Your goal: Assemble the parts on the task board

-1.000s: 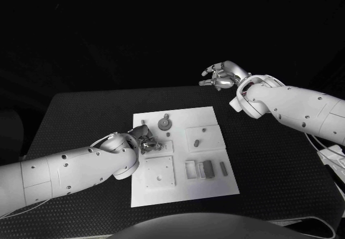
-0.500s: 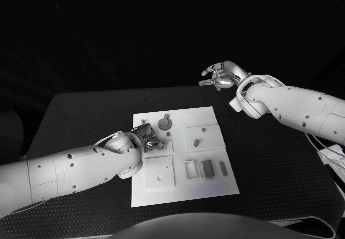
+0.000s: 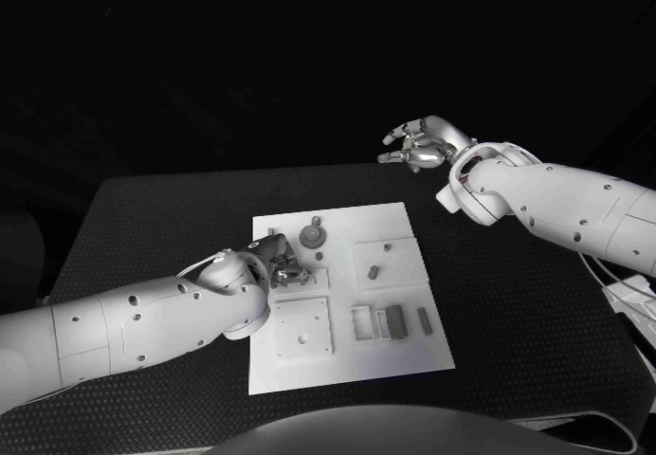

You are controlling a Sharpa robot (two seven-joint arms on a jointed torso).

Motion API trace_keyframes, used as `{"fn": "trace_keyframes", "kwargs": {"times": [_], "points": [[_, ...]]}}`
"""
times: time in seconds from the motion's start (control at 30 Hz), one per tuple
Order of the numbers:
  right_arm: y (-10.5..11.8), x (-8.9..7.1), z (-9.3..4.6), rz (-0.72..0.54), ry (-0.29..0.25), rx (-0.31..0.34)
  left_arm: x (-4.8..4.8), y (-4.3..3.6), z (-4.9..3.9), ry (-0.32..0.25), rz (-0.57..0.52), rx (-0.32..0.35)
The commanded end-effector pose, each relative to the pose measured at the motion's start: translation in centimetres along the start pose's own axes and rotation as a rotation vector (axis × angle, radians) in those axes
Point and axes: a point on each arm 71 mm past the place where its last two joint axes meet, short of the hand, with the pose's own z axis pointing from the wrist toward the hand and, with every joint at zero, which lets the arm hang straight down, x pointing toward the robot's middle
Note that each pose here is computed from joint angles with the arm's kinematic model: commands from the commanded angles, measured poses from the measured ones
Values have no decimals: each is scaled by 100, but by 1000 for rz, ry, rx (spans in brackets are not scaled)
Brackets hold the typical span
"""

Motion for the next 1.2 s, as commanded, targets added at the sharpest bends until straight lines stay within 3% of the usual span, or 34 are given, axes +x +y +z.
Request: {"fn": "trace_keyframes", "kwargs": {"times": [0.03, 0.6, 1.2], "points": [[10, 15, 4, 2, 13, -6, -11, 6, 5, -11, 11, -1], [7, 14, 4, 2, 14, -5, 7, 34, 9, 25, 7, -10], [9, 16, 5, 2, 14, -6, 3, 47, 14, 25, 0, -13]]}}
